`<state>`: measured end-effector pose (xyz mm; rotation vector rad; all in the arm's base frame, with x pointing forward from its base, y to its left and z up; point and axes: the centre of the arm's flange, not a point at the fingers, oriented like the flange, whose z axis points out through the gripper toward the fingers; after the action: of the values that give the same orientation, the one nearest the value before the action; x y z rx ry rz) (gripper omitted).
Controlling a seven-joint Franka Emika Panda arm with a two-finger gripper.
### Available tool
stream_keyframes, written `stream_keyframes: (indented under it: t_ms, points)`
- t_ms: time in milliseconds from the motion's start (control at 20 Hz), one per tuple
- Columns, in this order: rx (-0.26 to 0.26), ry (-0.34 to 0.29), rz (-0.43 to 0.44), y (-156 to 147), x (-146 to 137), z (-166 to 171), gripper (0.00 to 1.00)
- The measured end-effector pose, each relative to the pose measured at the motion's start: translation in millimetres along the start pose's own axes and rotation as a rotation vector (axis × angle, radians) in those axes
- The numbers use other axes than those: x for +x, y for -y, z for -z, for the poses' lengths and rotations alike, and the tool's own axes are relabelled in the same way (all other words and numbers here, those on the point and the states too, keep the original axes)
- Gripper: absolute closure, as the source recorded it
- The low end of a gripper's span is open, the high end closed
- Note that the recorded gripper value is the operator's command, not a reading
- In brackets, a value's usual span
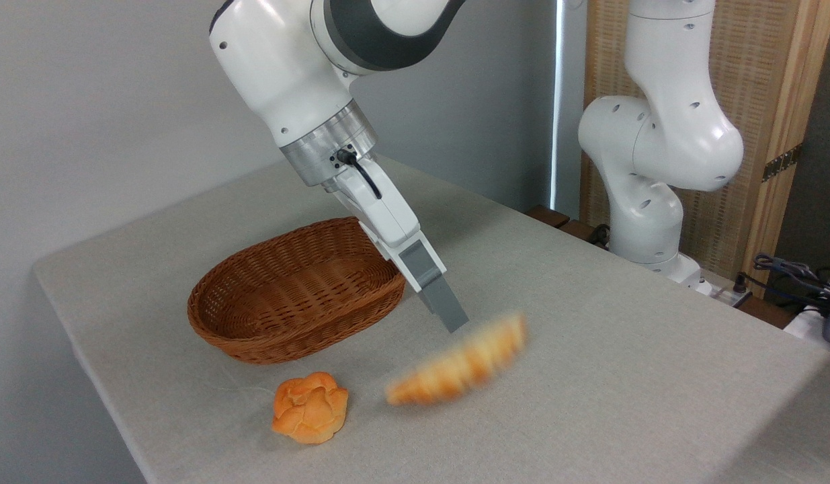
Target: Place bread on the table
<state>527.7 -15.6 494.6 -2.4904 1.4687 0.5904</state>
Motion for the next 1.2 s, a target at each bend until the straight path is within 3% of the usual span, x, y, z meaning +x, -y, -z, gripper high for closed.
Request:
stream_keyframes:
  t_ms: [550, 650, 850, 1000, 1200]
  points:
    - [0.000, -0.006, 0.024, -0.6, -0.6, 1.8, 0.00]
    - [-0.010, -0.044, 0.037, -2.2, 0.3, 8.8, 0.00]
    - [-0.054, -0.220, 0.161, -7.5, 2.1, 49.6, 0.00]
    - [-0.075, -0.342, 0.198, -10.9, 0.8, 81.3, 0.00]
    - [-0.040, -0.441, 0.229, -6.6, 1.6, 102.2, 0.00]
